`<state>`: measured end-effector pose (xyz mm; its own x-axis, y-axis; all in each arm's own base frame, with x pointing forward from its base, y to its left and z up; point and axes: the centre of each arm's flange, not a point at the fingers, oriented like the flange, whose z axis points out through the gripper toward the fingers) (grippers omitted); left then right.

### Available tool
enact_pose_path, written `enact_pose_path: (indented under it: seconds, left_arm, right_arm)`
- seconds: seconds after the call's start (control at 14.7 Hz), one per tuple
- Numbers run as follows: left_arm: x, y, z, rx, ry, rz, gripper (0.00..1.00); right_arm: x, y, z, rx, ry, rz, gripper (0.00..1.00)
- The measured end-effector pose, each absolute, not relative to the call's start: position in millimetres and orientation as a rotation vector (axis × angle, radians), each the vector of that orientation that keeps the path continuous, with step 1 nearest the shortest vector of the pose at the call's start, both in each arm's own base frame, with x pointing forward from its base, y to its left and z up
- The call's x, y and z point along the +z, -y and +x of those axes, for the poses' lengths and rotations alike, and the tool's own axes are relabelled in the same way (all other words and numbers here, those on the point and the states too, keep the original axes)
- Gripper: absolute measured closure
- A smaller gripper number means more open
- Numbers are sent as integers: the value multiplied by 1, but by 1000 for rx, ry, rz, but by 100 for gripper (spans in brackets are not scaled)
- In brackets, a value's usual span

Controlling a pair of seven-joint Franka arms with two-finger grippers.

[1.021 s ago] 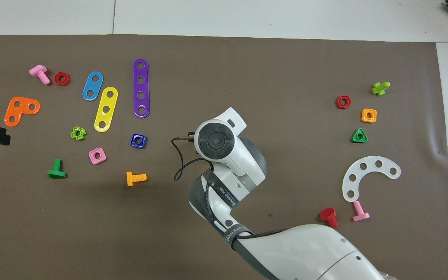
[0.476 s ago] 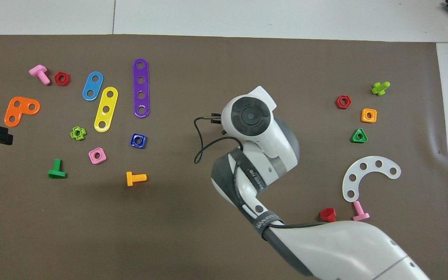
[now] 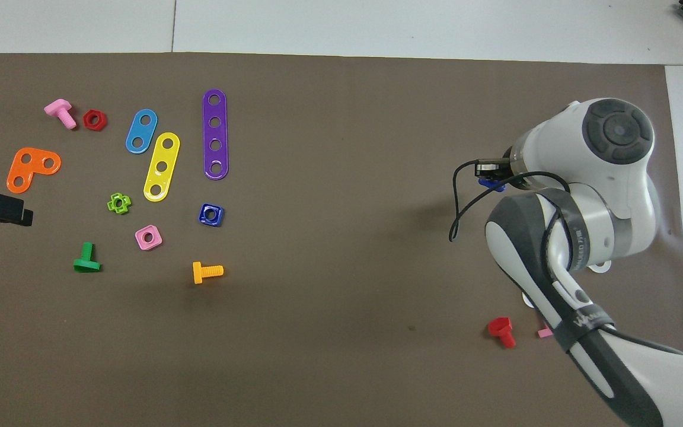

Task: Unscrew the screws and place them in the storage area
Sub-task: 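Set the blue triangle beside the green triangle and open the right gripper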

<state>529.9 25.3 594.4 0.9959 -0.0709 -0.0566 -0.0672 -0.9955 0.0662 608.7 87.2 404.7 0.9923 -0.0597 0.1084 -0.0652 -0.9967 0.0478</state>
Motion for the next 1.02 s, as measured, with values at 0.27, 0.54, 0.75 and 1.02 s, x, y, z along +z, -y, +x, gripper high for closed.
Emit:
enact_pose_path:
  seconds: [0.27, 0.54, 0.75, 1.02]
  left_arm:
    - [600, -12, 525, -140, 154, 3089, 0]
    - [616, -9, 520, -140, 232, 3094, 0]
    - [624, -9, 520, -115, 215, 3099, 0]
    - [643, -8, 520, -56, 57, 3113, 0]
  right_arm:
    - [355, -22, 592, 161, 96, 3083, 81]
    - [335, -26, 582, 211, 85, 3091, 81]
    - [326, -25, 576, 195, 92, 3095, 81]
    - [331, -25, 578, 212, 111, 3103, 62]
